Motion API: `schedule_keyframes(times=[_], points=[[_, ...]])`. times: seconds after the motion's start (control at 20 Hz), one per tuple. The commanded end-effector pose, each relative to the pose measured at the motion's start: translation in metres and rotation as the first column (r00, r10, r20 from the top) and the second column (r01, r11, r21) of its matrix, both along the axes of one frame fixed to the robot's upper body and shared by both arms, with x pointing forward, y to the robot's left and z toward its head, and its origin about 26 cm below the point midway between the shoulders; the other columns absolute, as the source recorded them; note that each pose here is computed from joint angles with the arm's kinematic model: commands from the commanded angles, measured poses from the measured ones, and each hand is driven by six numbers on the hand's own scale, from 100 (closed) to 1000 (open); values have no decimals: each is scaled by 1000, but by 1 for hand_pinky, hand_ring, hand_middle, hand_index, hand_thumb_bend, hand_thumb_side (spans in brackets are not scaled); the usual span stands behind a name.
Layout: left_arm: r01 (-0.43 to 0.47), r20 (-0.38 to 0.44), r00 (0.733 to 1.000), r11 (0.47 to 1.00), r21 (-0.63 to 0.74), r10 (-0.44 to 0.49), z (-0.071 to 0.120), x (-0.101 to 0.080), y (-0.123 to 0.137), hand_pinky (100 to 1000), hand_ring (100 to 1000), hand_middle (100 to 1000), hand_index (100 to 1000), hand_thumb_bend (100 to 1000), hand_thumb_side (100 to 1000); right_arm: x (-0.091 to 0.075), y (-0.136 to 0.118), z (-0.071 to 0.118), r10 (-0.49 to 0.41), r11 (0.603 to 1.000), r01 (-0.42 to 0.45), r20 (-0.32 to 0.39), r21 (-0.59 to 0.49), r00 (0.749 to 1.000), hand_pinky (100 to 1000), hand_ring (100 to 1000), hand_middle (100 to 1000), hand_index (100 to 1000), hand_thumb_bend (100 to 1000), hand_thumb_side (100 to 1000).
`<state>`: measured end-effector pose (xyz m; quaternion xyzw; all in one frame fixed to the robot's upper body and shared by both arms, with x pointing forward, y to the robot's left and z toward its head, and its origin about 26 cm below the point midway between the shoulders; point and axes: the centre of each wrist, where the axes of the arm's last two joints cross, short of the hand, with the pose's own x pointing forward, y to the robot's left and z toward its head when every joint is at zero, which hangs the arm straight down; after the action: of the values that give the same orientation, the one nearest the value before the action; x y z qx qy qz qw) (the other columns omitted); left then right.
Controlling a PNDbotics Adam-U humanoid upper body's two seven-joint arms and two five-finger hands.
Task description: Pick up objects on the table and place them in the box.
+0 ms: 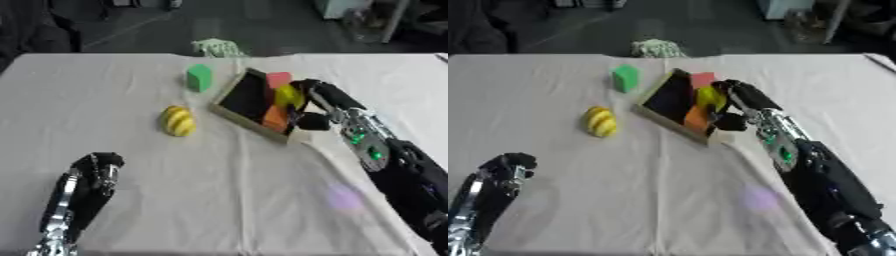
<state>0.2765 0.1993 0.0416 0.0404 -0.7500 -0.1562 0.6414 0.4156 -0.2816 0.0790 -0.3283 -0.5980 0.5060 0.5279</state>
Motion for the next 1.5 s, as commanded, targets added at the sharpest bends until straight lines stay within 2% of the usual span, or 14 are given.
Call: schedule_keyframes(times=[0.05, 0.3, 0.45, 0.55, 0.65, 0.75, 0.85, 1.0, 1.2, 1.25, 1.3, 1.35, 1.5], points=[[-9, 20, 1000, 1000, 5, 9, 5, 0, 4, 720, 709, 621, 574, 100, 597, 3, -10, 25, -19, 1000, 19, 44, 12, 999, 824, 846, 869, 935, 100, 407], [-12, 16, 1000, 1000, 6, 12, 4, 0, 5, 721, 709, 621, 574, 100, 597, 0, -18, 40, -37, 998, 34, 76, 47, 996, 833, 856, 898, 944, 100, 381], [-13, 14, 1000, 1000, 6, 13, 3, 0, 5, 721, 710, 622, 574, 100, 597, -1, -22, 44, -40, 998, 36, 74, 51, 996, 834, 858, 900, 945, 100, 382], [-14, 16, 1000, 1000, 8, 14, 3, 0, 6, 721, 710, 622, 574, 100, 596, -4, -23, 46, -37, 997, 31, 90, 73, 995, 831, 855, 898, 945, 100, 346], [-19, 29, 999, 1000, 20, 19, 7, 1, 9, 721, 710, 622, 575, 100, 589, -10, -23, 52, -24, 995, 10, 128, 102, 991, 823, 846, 871, 939, 100, 203], [-29, 60, 998, 998, 48, 26, 16, 4, 16, 722, 711, 623, 577, 100, 580, -19, -23, 61, -5, 991, -19, 178, 136, 984, 819, 842, 863, 937, 100, 204], [-42, 107, 994, 994, 96, 31, 31, 7, 27, 721, 711, 624, 579, 100, 562, -31, -24, 68, 13, 984, -53, 224, 173, 974, 811, 833, 851, 935, 100, 217], [-58, 195, 981, 983, 173, 24, 65, 13, 43, 724, 716, 631, 589, 100, 534, -56, -25, 78, 41, 963, -115, 288, 245, 957, 793, 814, 835, 928, 100, 257], [-89, 288, 958, 947, 308, -4, 109, 20, 63, 730, 725, 650, 615, 100, 503, -90, -24, 81, 88, 911, -219, 355, 348, 931, 779, 804, 823, 924, 100, 334], [-93, 304, 953, 932, 350, -19, 120, 22, 67, 731, 727, 653, 621, 100, 498, -97, -24, 82, 92, 898, -239, 374, 368, 923, 775, 802, 820, 922, 100, 348], [-97, 316, 948, 915, 391, -35, 130, 24, 71, 734, 729, 660, 635, 100, 537, -104, -24, 83, 94, 887, -256, 392, 385, 915, 766, 791, 808, 913, 100, 423], [-103, 328, 943, 892, 440, -53, 141, 27, 75, 738, 733, 668, 647, 109, 488, -111, -24, 84, 92, 878, -267, 408, 398, 908, 761, 786, 801, 909, 100, 380], [-112, 323, 941, 809, 577, -100, 166, 37, 85, 744, 740, 686, 688, 149, 479, -127, -25, 86, 81, 854, -296, 453, 428, 888, 751, 776, 787, 902, 100, 416]])
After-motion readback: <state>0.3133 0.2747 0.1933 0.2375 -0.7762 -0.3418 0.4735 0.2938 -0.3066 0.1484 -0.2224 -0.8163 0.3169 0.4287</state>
